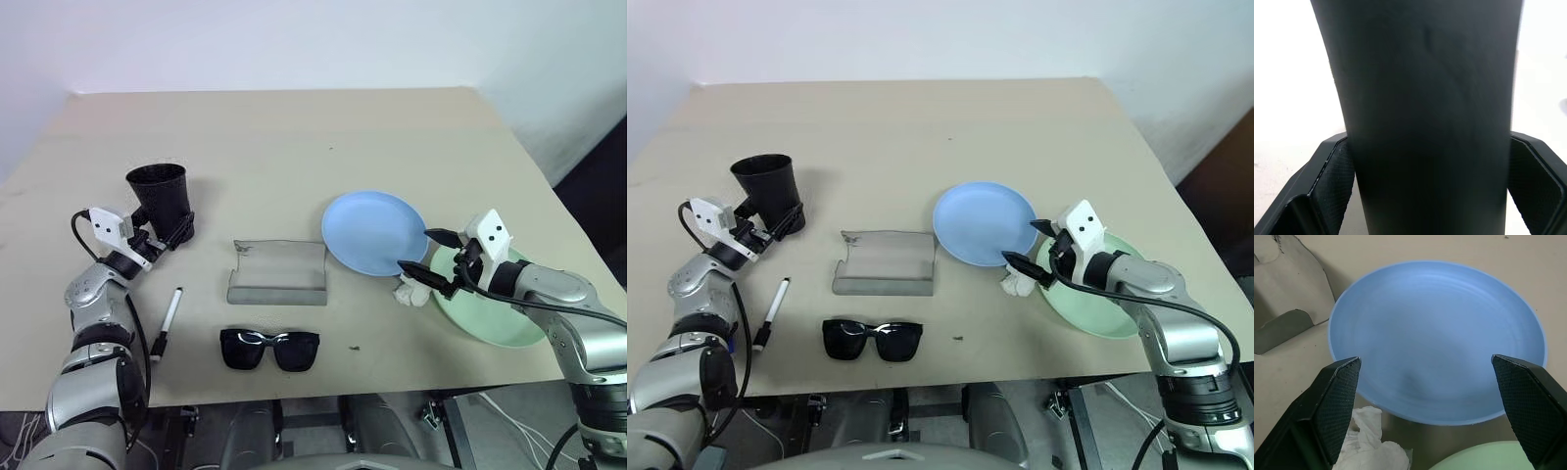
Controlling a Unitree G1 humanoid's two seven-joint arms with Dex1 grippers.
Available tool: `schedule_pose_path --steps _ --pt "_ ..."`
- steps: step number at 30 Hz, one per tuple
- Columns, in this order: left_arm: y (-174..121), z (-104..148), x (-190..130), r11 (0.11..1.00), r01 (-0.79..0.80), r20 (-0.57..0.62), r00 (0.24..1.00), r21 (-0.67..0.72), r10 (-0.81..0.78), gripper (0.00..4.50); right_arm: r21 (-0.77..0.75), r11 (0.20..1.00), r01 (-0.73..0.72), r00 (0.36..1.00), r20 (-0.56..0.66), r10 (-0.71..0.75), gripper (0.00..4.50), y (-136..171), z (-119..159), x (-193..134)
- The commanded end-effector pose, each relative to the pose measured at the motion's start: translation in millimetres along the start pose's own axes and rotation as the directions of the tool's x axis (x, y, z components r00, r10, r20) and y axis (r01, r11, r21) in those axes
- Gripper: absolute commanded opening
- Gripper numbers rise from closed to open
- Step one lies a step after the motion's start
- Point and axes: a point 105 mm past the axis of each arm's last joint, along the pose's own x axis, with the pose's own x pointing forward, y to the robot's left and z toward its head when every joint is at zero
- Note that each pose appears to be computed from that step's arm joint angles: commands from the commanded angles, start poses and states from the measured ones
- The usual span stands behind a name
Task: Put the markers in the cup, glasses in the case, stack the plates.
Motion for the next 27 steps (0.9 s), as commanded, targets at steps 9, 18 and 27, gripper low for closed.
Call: schedule_pose_path --steps 9,18,27 --pt "12.8 30.3 -17.6 0.994 0.065 0.021 0.998 0.085 -0.067 4.49 -0.041 0.999 -0.015 0.999 0.043 0.017 4.5 -1.8 11.0 5.6" --pt "25.2 48.2 -32.4 0.992 0.083 -0.015 0.996 0.096 -0.082 4.49 -0.054 0.998 -0.041 0.998 0.046 0.043 4.5 -2.5 12.3 12.2" --pt "19.5 47.6 -29.9 0.993 0.115 -0.058 0.992 -0.011 -0.116 4.49 -0.063 0.996 -0.056 0.997 0.055 0.06 4.5 -4.1 15.2 17.2"
